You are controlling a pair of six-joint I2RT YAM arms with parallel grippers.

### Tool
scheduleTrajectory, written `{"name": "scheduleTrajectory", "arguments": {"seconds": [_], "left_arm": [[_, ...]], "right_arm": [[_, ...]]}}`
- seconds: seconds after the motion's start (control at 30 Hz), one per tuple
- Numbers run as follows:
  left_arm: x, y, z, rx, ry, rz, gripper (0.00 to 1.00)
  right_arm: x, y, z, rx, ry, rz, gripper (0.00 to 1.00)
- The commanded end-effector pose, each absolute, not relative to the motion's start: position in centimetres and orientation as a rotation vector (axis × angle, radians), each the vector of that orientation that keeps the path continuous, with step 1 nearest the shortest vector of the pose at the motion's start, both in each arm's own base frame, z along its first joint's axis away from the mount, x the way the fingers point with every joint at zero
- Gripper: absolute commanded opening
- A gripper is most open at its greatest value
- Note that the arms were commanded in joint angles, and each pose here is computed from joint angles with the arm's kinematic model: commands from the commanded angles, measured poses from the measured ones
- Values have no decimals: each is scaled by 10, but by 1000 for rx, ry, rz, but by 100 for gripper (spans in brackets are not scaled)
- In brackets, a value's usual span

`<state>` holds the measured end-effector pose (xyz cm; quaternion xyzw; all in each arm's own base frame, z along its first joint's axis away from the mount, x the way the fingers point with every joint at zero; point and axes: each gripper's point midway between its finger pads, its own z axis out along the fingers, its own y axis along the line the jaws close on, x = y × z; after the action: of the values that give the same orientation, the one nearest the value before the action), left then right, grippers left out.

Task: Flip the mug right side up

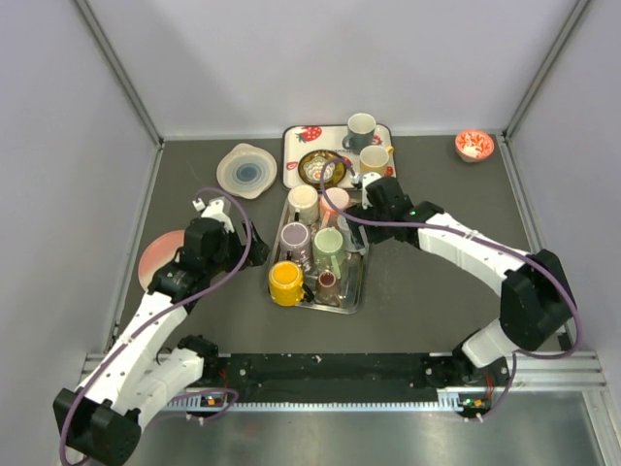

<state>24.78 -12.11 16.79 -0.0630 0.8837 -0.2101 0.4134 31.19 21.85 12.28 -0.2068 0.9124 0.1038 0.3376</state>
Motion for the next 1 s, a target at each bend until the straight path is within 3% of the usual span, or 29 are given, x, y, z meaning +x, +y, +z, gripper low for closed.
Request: {"name": "scheduleTrajectory", "arguments": {"seconds": [0.0, 0.97], "left_arm": [[246, -123, 173, -138, 2202, -547, 91], [244, -121, 167, -125, 2222, -523, 90]], "right_arm": [[324, 239, 138, -607, 2326, 294, 76], [353, 248, 98, -607, 2389, 190, 45]]}}
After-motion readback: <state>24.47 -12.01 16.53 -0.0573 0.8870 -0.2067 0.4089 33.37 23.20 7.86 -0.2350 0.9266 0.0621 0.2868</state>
